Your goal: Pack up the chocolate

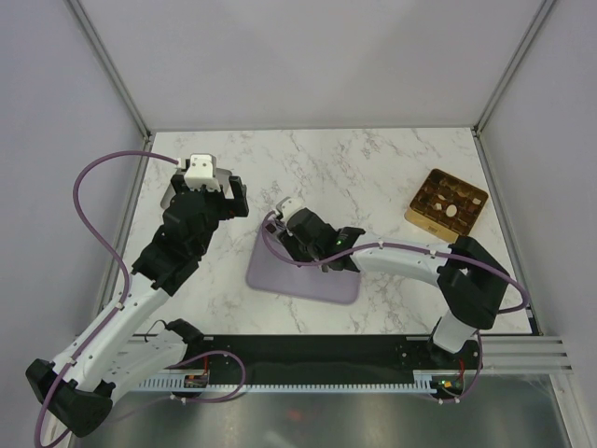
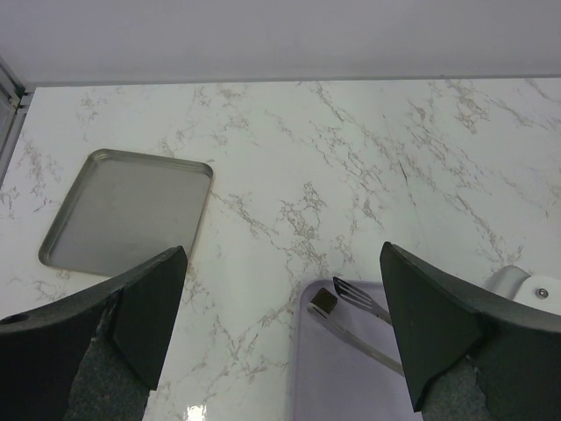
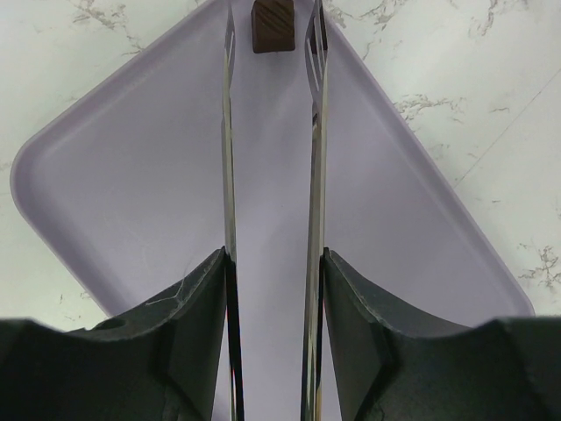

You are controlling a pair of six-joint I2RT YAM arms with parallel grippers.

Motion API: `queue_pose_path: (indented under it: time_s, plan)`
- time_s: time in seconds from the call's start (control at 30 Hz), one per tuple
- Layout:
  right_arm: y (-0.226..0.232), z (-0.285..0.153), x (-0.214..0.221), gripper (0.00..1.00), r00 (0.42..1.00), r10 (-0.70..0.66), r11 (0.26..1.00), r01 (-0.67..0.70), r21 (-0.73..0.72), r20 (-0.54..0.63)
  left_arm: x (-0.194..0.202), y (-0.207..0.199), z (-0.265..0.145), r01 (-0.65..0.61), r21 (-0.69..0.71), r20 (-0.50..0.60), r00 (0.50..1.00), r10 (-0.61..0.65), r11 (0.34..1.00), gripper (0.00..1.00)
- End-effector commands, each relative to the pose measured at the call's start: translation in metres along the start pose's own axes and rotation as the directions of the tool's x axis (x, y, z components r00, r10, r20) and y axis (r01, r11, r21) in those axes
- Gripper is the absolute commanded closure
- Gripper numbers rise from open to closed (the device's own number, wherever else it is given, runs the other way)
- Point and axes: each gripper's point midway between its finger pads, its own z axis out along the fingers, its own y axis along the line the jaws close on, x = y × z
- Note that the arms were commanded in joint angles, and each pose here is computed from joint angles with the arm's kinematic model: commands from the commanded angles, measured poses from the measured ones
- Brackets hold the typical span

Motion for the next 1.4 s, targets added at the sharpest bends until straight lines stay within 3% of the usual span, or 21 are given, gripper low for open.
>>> queue_pose_path:
  time_s: [0.0, 0.3, 0.57, 1.03, 1.23, 1.37]
  plan:
    - [0.005, 0.001, -0.028, 0.47, 0.997, -0.003, 1.0, 0.003, 0.004, 0.078, -0.019, 0.005, -0.004, -0.011, -0.018, 0.05, 0.999, 0.012, 1.0, 0.0]
    - [0.008, 0.009, -0.024, 0.49, 0.998, -0.024, 1.0, 0.023, 0.022, 0.064, -0.02, 0.005, -0.004, -0.01, -0.019, 0.051, 0.999, 0.011, 1.0, 0.0]
    - [-0.002, -0.001, -0.025, 0.57, 0.998, -0.009, 0.997, 0.004, 0.072, 0.066, -0.02, 0.006, -0.005, -0.008, -0.019, 0.053, 0.999, 0.009, 1.0, 0.0]
    - [-0.039, -0.076, -0.008, 0.6, 0.994, 0.106, 0.977, -0.111, 0.184, 0.037, -0.022, 0.005, -0.006, -0.002, -0.012, 0.059, 0.998, 0.003, 1.0, 0.0]
    - [-0.095, -0.112, -0.012, 0.6, 0.973, 0.219, 0.92, -0.23, 0.318, 0.073, -0.021, 0.004, -0.007, 0.004, -0.004, 0.058, 0.998, -0.004, 1.0, 0.0]
    - [-0.163, -0.128, 0.001, 0.6, 0.922, 0.37, 0.81, -0.382, 0.445, 0.118, -0.024, 0.003, -0.008, 0.009, 0.0, 0.066, 0.998, -0.009, 1.0, 0.0]
